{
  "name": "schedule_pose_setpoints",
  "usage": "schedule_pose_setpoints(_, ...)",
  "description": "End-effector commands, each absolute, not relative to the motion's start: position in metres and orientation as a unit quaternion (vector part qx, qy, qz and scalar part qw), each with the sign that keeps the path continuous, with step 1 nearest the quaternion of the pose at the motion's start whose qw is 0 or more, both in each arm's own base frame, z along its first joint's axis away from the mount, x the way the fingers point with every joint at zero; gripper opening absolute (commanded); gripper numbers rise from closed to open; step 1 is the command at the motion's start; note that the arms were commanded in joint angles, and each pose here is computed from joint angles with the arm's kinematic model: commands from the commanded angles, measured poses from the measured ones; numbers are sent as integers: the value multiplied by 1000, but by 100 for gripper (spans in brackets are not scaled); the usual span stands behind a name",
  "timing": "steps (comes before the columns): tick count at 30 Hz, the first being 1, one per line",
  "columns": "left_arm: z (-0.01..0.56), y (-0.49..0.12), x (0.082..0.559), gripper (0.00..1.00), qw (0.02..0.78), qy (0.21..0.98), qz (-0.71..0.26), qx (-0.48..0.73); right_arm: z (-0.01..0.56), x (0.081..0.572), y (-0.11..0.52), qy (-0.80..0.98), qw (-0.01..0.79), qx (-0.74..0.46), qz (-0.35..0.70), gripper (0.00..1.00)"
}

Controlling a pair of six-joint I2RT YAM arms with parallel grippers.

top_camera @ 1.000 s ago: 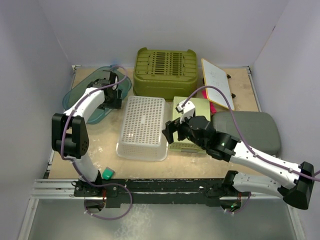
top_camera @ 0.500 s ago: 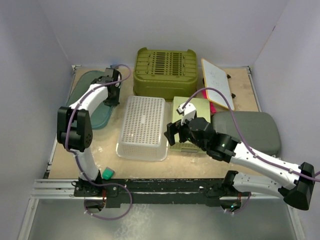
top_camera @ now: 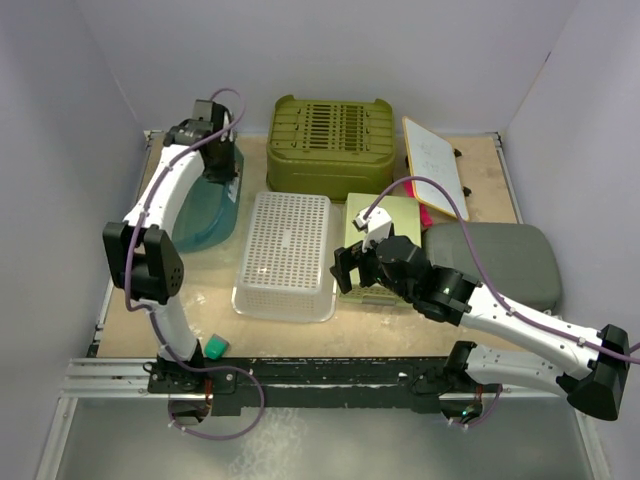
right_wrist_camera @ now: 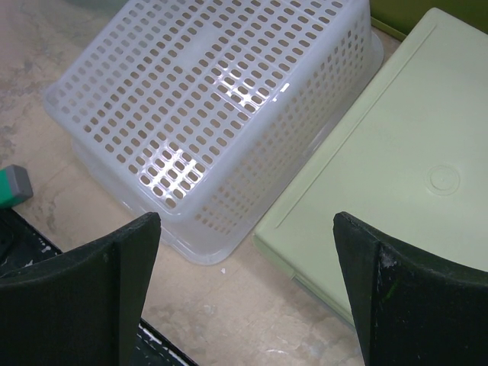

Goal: Turn the large container upside down

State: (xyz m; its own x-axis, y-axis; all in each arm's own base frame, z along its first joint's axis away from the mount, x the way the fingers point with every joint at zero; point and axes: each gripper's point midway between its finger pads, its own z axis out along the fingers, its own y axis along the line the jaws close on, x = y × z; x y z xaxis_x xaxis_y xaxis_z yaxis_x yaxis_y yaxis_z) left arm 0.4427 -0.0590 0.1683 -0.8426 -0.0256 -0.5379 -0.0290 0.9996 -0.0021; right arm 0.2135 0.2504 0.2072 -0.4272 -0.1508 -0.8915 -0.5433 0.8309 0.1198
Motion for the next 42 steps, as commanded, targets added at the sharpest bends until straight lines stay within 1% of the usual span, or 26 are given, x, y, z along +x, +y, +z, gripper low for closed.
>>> schedule_pose_setpoints(1,269,-61,442,0,374,918,-106,-79,217,218,247,815,507,-202,197,96)
schedule_pose_setpoints(5,305,-45,445,0,406,862,-268,-145,215,217,248,816,504,-200,201,96)
schedule_pose_setpoints(8,323,-37,445,0,427,814,-354,-174,213,217,249,817,501,-200,203,96)
schedule_pose_setpoints(13,354,-38,435,0,471,726,-460,-200,210,217,252,819,497,-203,203,96)
schedule_pose_setpoints(15,352,-31,430,0,478,690,-496,-222,209,217,254,819,496,-205,205,96)
schedule_pose_setpoints(16,362,-26,428,0,492,669,-511,-223,209,217,255,819,494,-206,206,96)
schedule_pose_setpoints(21,364,9,415,0,514,596,-557,-263,208,216,256,820,491,-207,210,96)
schedule_pose_setpoints(23,351,24,416,0,508,585,-563,-288,207,215,257,820,489,-208,210,96)
schedule_pose_setpoints(28,325,56,404,0,492,517,-616,-333,206,213,259,821,485,-209,217,96)
schedule_pose_setpoints(31,300,69,401,0,482,523,-609,-350,205,212,260,821,483,-209,221,96)
schedule_pose_setpoints(34,265,83,398,0,472,548,-576,-382,204,213,261,822,482,-212,218,96)
schedule_pose_setpoints(37,223,95,396,0,454,609,-506,-410,203,214,262,822,481,-215,216,96)
schedule_pose_setpoints(38,210,99,395,6,446,639,-469,-415,203,214,263,822,481,-215,216,96)
schedule_pose_setpoints(40,179,108,383,22,408,714,-372,-431,203,215,264,822,480,-217,216,96)
schedule_pose_setpoints(41,173,118,377,33,401,743,-322,-428,203,215,264,823,479,-217,216,96)
schedule_pose_setpoints(42,169,125,371,42,392,763,-283,-428,203,215,265,823,479,-217,216,96)
